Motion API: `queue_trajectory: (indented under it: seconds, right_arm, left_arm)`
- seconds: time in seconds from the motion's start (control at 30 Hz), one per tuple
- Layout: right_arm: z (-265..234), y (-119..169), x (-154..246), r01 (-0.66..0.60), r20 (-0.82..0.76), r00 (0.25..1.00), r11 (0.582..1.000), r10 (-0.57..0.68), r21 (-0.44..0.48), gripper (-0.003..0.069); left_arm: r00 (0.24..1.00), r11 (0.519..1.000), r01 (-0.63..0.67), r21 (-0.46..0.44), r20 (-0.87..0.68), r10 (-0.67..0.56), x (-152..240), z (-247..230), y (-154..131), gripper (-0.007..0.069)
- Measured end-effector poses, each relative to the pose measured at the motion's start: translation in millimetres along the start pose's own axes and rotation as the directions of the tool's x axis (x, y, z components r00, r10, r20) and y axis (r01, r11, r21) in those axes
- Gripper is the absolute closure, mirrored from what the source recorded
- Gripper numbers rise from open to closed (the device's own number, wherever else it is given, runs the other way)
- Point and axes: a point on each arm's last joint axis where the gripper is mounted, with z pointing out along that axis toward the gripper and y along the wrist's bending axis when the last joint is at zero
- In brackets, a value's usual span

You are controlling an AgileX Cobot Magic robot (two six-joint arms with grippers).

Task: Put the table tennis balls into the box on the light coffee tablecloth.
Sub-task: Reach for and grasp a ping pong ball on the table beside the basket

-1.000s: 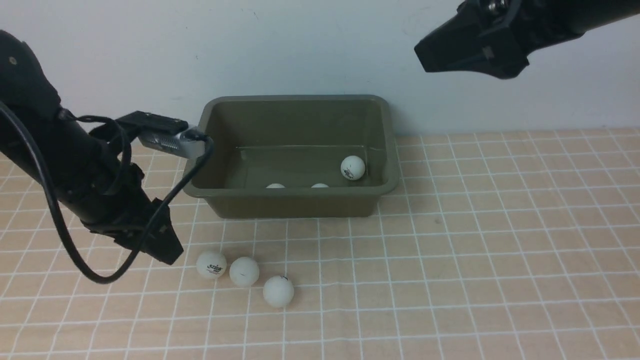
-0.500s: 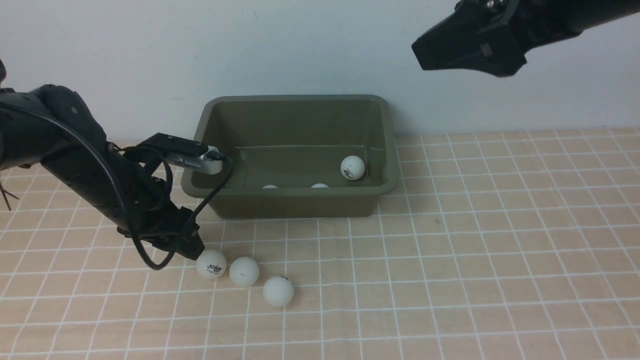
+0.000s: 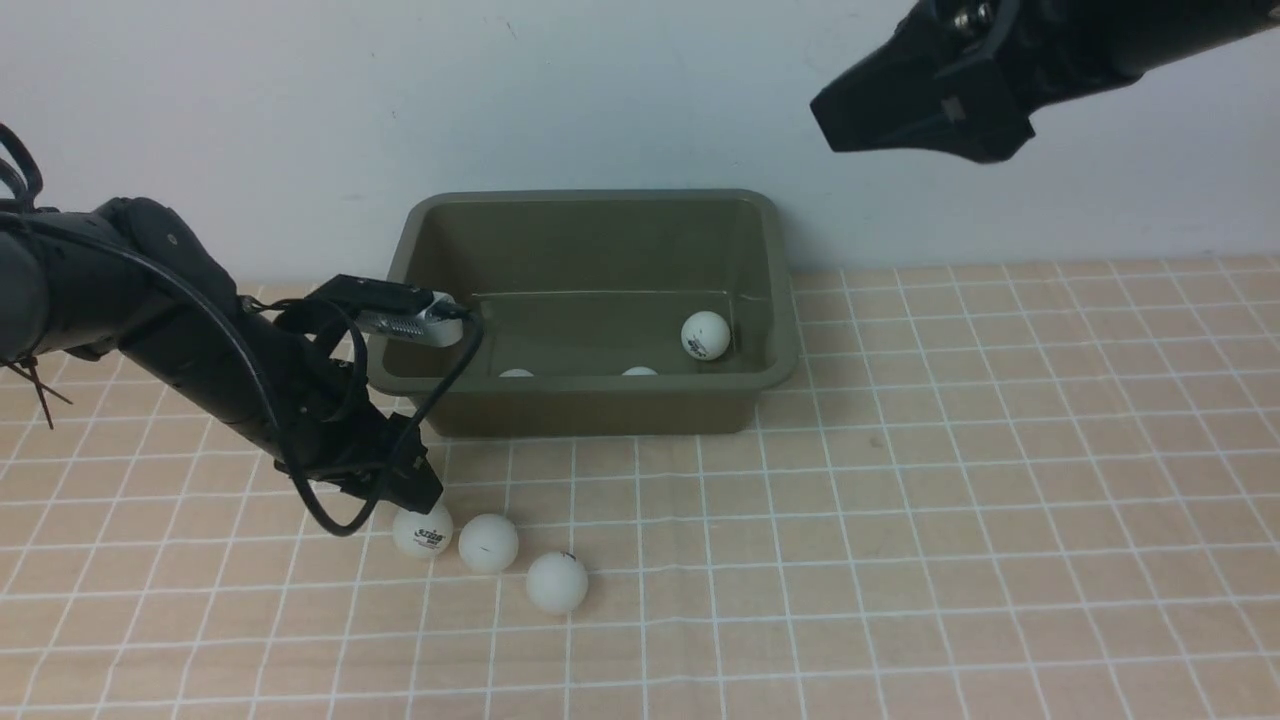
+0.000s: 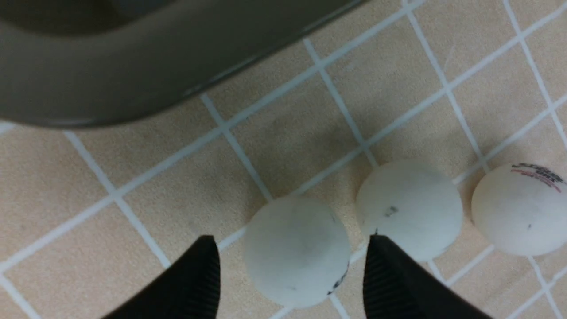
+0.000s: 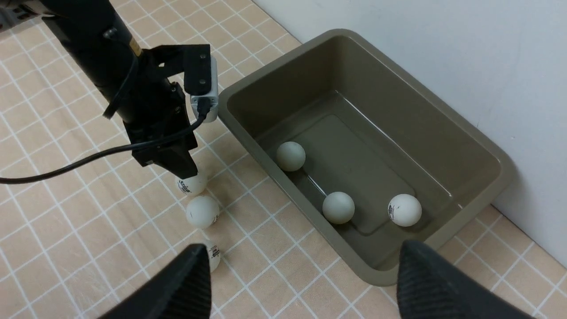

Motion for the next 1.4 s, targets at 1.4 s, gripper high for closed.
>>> queue_trajectory:
  seconds: [1.4]
  right_arm:
    - [0,-1,-3,0.013,0.028,1.000,1.000,-0.014,0.016,0.0147]
  left_arm:
    - [0.995,0.998,-0.066,0.008,-0.073,0.066,-2,3,4,0.0314]
